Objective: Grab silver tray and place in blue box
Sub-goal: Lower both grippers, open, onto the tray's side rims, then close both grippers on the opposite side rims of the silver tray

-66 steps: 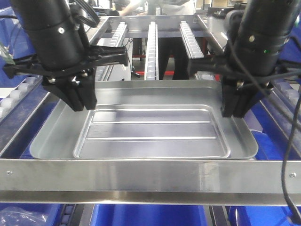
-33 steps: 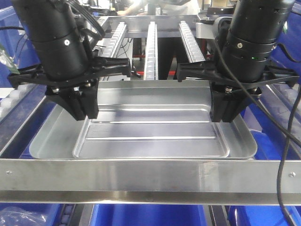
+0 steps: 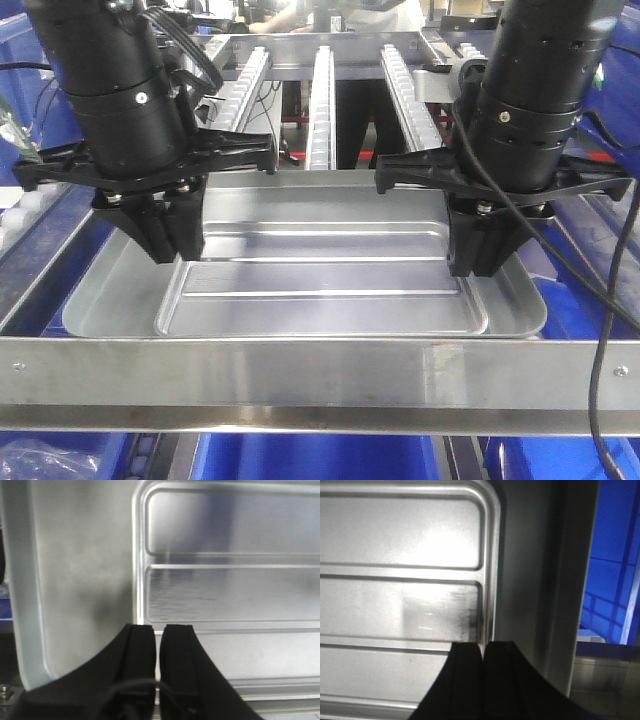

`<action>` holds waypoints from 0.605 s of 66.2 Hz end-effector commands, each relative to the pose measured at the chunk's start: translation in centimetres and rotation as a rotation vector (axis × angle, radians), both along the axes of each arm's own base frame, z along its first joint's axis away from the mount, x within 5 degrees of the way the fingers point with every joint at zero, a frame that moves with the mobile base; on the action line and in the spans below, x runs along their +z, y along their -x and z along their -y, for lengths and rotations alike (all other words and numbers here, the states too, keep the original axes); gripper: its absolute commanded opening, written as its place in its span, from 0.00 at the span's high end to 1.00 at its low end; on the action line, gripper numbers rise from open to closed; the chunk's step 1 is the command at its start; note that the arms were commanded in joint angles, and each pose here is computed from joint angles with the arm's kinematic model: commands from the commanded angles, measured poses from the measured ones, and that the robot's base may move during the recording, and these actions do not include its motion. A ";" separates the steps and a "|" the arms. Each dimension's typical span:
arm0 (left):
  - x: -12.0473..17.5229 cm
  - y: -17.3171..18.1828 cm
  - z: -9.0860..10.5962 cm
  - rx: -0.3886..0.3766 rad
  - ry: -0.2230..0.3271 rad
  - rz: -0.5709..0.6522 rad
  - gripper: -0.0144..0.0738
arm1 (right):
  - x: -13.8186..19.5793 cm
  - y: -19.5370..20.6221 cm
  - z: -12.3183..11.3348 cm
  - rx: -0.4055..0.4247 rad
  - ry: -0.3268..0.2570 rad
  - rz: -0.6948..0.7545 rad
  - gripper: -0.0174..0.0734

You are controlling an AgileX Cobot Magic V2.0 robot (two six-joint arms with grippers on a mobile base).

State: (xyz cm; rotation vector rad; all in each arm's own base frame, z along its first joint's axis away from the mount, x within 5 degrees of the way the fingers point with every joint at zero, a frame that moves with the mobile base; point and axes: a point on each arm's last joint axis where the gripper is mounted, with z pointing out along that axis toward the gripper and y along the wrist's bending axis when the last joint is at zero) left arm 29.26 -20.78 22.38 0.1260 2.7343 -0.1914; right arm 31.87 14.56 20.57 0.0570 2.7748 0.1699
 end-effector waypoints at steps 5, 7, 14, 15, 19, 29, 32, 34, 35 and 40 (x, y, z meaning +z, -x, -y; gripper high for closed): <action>2.5 -0.1 0.2 -0.012 0.042 0.077 0.82 | 2.5 -0.3 -0.1 0.008 -0.038 0.092 0.56; 2.5 -0.1 0.1 -0.010 0.042 0.077 0.82 | 2.5 -0.3 -0.1 0.008 -0.037 0.091 0.52; 2.5 -0.2 0.0 -0.006 0.043 0.079 0.82 | 2.5 -0.3 -0.1 0.008 -0.035 0.087 0.49; 2.5 -0.2 0.0 -0.005 0.043 0.079 0.82 | 2.5 -0.3 -0.1 0.008 -0.035 0.086 0.49; 2.5 -0.4 -0.2 0.003 0.047 0.082 0.82 | 2.5 -0.3 -0.1 0.007 -0.035 0.086 0.49; 2.4 -0.6 -0.3 0.008 0.052 0.085 0.62 | 2.5 -0.3 -0.1 0.005 -0.044 0.089 0.49; 2.3 -0.7 -0.3 0.009 0.052 0.081 0.53 | 2.5 -0.3 -0.1 0.005 -0.046 0.093 0.49; 2.3 -0.7 -0.3 0.009 0.052 0.081 0.51 | 2.5 -0.3 -0.1 0.005 -0.046 0.093 0.49; 2.3 -0.7 -0.3 0.009 0.052 0.081 0.50 | 2.5 -0.3 -0.1 0.005 -0.046 0.094 0.49; 2.3 -0.7 -0.3 0.008 0.050 0.082 0.50 | 2.5 -0.4 -0.2 0.006 -0.048 0.097 0.49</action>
